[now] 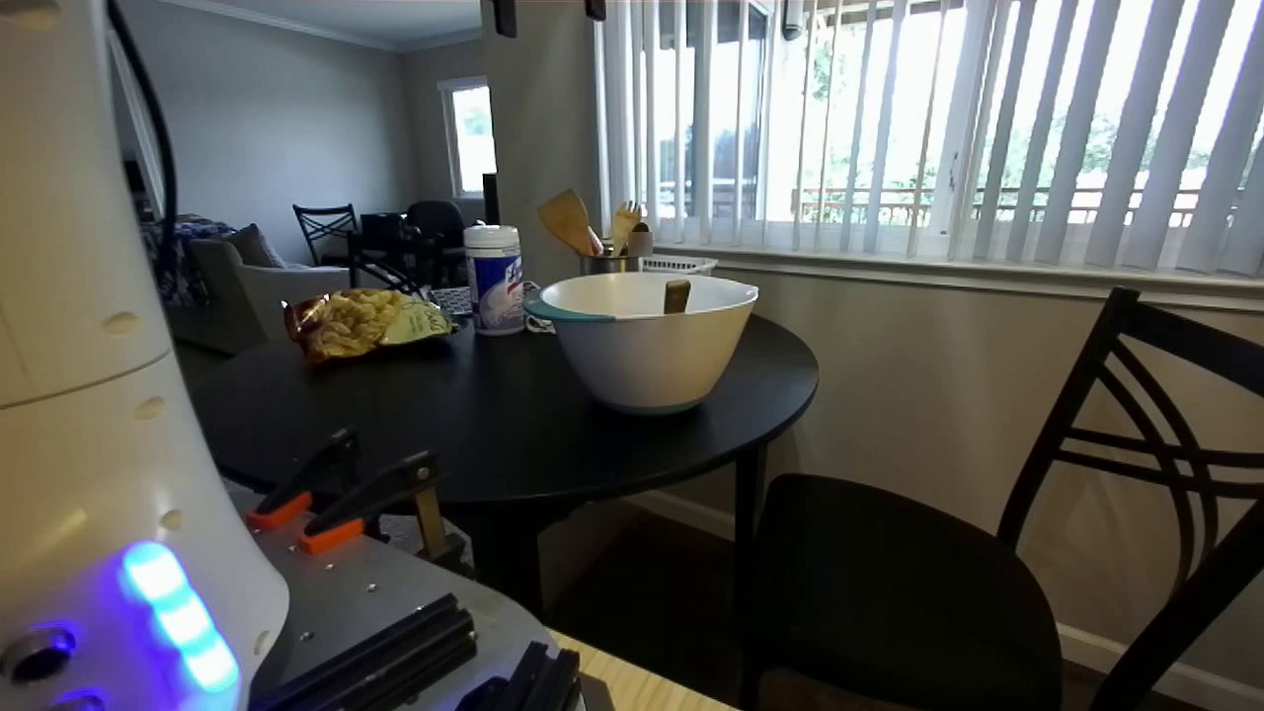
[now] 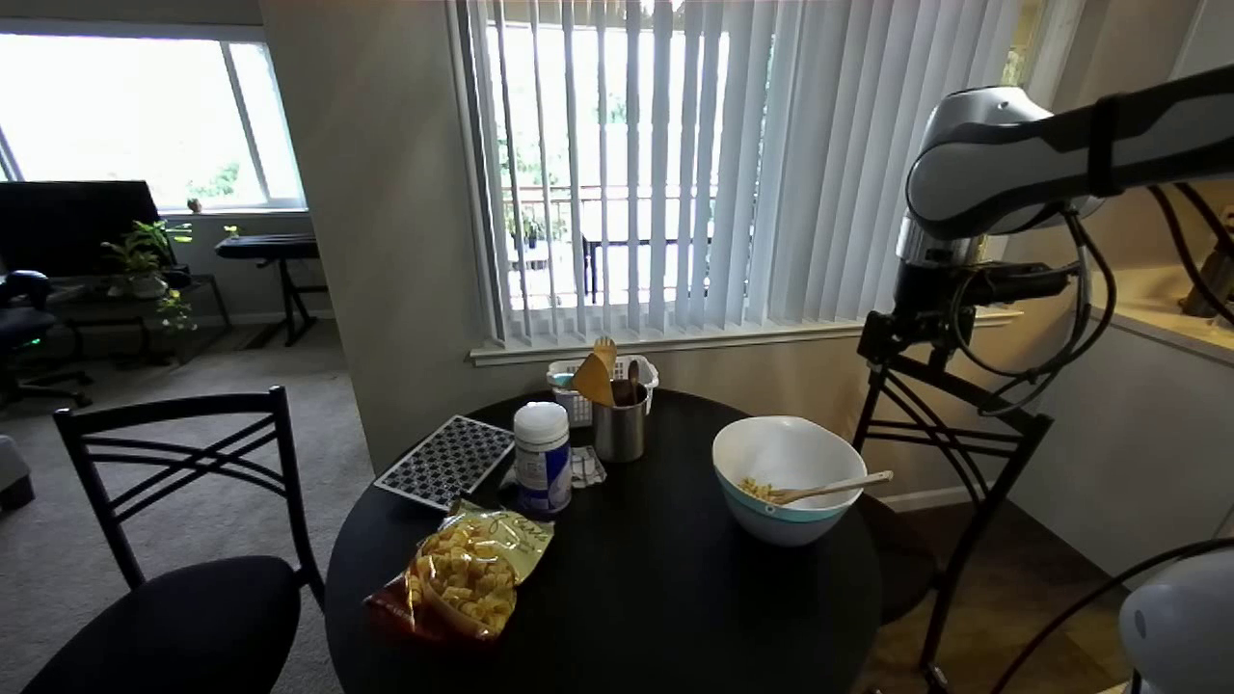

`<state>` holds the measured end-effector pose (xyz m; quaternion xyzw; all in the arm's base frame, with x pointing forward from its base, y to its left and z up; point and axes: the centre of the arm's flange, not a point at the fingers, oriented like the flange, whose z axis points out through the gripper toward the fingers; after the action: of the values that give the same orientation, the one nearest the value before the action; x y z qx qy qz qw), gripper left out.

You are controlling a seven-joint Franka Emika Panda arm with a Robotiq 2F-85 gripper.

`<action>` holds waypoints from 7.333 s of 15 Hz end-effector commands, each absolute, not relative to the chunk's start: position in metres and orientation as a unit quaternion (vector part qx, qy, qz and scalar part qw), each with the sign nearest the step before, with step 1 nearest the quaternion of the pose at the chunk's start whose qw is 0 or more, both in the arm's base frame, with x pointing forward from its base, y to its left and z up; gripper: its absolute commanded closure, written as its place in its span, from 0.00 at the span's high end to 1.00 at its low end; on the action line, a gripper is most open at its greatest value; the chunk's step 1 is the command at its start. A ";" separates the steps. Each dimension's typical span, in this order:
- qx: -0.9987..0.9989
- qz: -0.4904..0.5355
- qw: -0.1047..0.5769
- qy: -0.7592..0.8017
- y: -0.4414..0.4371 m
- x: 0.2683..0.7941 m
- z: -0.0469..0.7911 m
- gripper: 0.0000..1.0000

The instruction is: Use the wooden spoon to stir in the bowl

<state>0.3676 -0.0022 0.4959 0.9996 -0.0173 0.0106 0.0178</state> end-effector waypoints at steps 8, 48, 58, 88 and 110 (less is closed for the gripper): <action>0.997 0.027 -0.020 -0.067 -0.050 0.416 0.491 1.00; 0.883 -0.021 -0.287 -0.369 -0.166 0.408 0.232 1.00; 0.897 0.011 -0.253 -0.362 -0.163 0.422 0.251 0.35; 0.961 -0.096 0.017 -0.257 -0.022 0.474 0.462 0.03; 0.968 -0.202 0.068 -0.130 -0.030 0.560 0.403 0.03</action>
<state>0.5547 -0.0425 0.4088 0.9693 -0.1677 -0.1732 0.0491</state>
